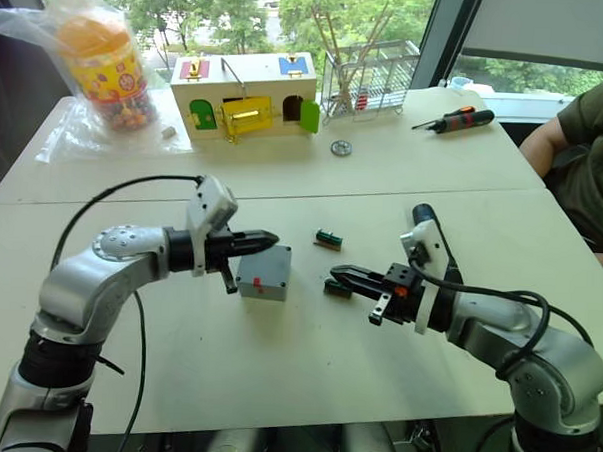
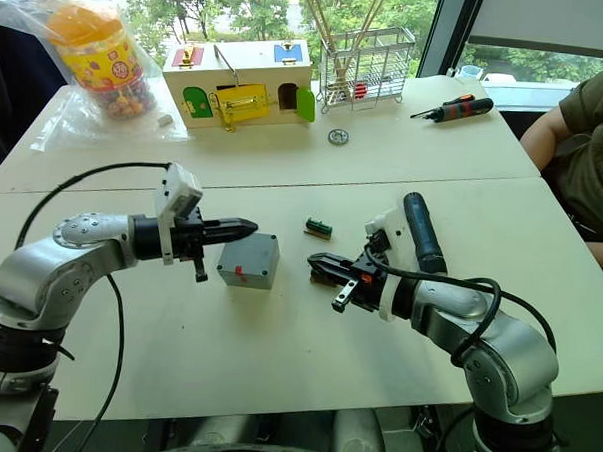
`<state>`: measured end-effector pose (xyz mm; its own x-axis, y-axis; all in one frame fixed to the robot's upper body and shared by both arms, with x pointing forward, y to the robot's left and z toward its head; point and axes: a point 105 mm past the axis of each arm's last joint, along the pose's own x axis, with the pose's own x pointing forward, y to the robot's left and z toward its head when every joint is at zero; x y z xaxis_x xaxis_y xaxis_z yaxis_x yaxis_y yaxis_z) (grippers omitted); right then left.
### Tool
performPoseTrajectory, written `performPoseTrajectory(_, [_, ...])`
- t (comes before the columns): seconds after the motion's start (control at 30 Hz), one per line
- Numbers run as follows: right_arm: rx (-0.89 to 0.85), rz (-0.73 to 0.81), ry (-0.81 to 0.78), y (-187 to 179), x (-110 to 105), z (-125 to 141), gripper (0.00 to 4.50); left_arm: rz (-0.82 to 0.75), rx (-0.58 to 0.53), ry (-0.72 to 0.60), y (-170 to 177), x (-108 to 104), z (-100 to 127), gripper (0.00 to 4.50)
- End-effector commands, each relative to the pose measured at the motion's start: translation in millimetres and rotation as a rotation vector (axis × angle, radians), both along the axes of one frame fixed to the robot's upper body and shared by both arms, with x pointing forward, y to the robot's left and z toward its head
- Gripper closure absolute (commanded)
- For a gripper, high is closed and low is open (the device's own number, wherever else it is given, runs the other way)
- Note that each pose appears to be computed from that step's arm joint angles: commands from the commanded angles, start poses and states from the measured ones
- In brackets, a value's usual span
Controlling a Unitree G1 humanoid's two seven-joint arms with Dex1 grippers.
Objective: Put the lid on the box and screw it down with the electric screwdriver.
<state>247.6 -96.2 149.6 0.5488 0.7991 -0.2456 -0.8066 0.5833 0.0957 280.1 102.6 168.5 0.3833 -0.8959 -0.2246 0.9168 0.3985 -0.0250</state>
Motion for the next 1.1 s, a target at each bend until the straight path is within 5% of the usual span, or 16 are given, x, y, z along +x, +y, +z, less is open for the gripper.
performPoseTrajectory(0.03, [-0.041, -0.032, -0.066, -8, 8, -5, 3.95, -0.184, 0.093, -0.028, -15, -31, -12, 4.50])
performPoseTrajectory(0.13, [-0.063, -0.048, -0.076, -13, 13, -16, 2.59, -0.287, 0.129, -0.021, -19, -51, -18, 4.50])
performPoseTrajectory(0.3, [-0.095, -0.018, -0.078, -15, 15, -29, 0.27, -0.287, 0.129, 0.021, -12, -54, -24, 4.50])
performPoseTrajectory(0.5, [-0.135, -0.020, -0.105, -19, 21, -40, 0.27, -0.258, 0.126, 0.062, -5, -55, -31, 4.50])
performPoseTrajectory(0.7, [-0.148, -0.024, -0.126, -19, 26, -42, 2.04, -0.235, 0.121, 0.065, -5, -52, -34, 4.50])
performPoseTrajectory(1.1, [-0.192, -0.005, -0.157, -16, 26, -49, 2.04, -0.214, 0.163, 0.042, -1, -45, -42, 4.50])
